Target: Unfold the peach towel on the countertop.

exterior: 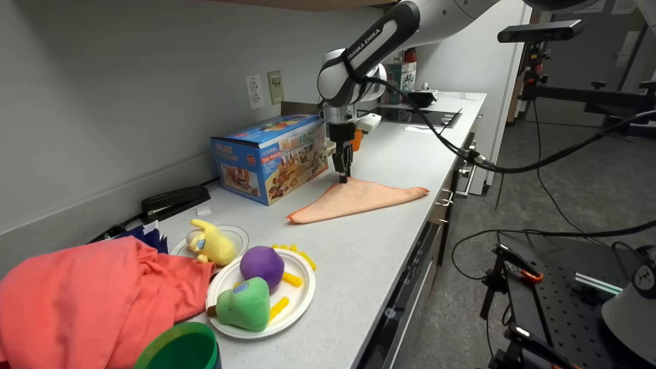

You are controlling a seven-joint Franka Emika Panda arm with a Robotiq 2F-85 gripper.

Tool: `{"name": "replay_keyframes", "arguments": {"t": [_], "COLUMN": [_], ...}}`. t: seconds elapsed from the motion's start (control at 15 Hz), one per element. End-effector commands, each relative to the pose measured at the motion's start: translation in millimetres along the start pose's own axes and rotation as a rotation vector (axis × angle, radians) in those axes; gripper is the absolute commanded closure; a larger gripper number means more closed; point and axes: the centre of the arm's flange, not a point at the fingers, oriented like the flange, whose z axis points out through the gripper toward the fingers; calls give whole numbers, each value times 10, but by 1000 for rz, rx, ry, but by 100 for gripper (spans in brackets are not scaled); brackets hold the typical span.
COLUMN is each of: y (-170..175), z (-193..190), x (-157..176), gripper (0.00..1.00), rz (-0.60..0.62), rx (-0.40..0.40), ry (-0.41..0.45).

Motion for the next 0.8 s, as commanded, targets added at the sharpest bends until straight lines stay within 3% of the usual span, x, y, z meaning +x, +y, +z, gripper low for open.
{"name": "replay_keyframes", "arguments": {"t": [0.0, 0.13, 0.33, 0.73], "y": [-37, -35, -45, -104], "z": [-11, -20, -21, 35], "x": [28, 6, -43, -87], "gripper": [26, 11, 10, 21], "rz": [13, 19, 25, 14], "rx": [1, 2, 13, 65], "ry": [-21, -26, -37, -78]}}
